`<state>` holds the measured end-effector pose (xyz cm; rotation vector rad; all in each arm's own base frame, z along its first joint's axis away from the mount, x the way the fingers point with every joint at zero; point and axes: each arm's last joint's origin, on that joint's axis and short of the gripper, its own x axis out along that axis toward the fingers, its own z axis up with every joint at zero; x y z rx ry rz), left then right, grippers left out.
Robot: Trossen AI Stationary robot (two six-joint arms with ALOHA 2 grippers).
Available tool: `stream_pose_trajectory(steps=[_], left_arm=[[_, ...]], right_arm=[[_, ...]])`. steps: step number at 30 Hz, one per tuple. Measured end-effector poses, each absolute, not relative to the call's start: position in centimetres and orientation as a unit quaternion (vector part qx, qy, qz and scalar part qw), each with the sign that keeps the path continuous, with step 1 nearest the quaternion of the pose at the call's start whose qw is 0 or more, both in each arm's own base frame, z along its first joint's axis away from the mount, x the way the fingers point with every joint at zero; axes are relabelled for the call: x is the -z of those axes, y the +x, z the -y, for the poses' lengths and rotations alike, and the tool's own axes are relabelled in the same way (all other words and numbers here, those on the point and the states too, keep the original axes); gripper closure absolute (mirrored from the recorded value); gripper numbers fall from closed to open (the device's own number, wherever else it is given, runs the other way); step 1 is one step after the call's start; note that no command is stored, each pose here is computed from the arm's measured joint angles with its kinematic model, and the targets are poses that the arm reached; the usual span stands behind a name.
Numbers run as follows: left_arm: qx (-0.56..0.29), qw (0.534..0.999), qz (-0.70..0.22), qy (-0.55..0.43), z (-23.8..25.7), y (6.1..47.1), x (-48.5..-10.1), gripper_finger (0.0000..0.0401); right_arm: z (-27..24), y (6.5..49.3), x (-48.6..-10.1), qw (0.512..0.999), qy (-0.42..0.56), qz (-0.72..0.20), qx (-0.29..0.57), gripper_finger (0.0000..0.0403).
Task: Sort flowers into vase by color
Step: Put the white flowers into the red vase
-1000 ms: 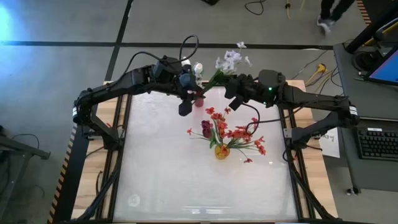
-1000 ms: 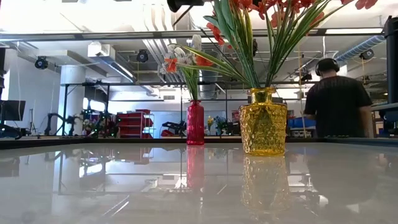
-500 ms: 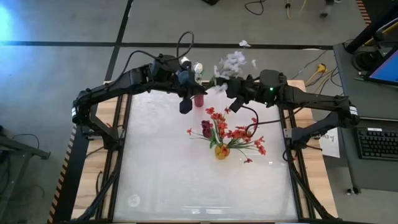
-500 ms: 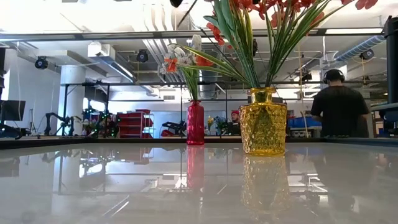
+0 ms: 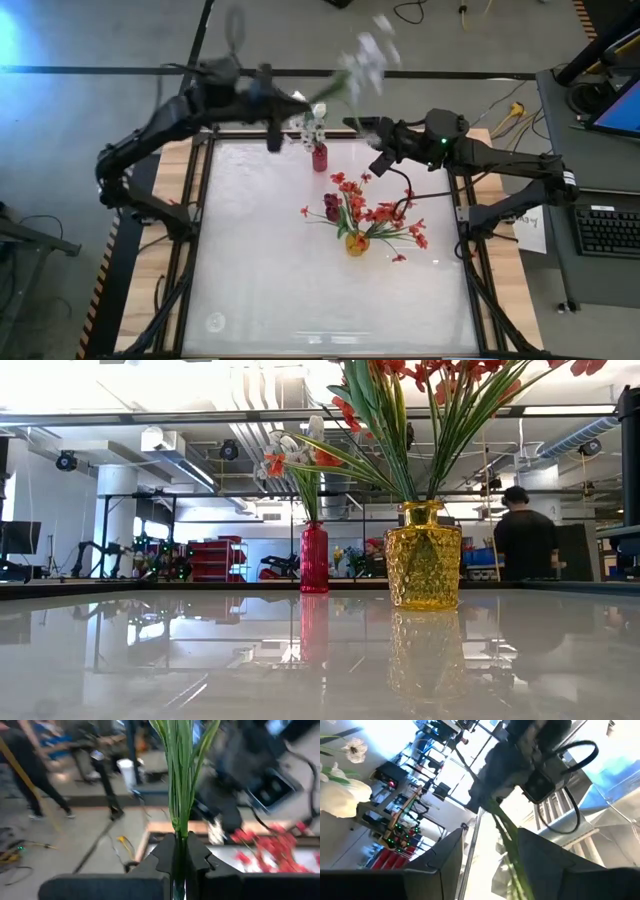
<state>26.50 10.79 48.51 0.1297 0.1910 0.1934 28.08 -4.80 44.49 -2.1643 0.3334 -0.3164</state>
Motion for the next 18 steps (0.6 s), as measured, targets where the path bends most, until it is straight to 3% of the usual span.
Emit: stream_pose_trajectory(steps=[4,7,10,13,18], left_arm=[[-0.135,0.987,-0.048,0.066,-11.3,23.3,-50.6,0.0401],[-0.156,0.985,-0.01,0.067,-11.1,21.1,-52.0,0.0401],[-0.163,0.984,0.025,0.074,-10.5,19.7,-53.0,0.0401],[-0.155,0.983,0.038,0.089,-10.1,19.3,-53.0,0.0401],[-0.127,0.986,0.052,0.092,-9.9,20.9,-50.4,0.0401]], right_arm=[[4.8,28.1,-44.5,0.472,-0.862,-0.131,0.132,0.0231],[4.8,28.1,-44.5,0.533,-0.824,-0.124,0.144,0.0236],[5.0,28.0,-44.8,0.663,-0.72,-0.099,0.182,0.0241],[5.8,27.7,-45.4,0.809,-0.539,-0.031,0.23,0.0245],[7.9,27.1,-45.4,0.948,-0.267,0.051,0.164,0.024]])
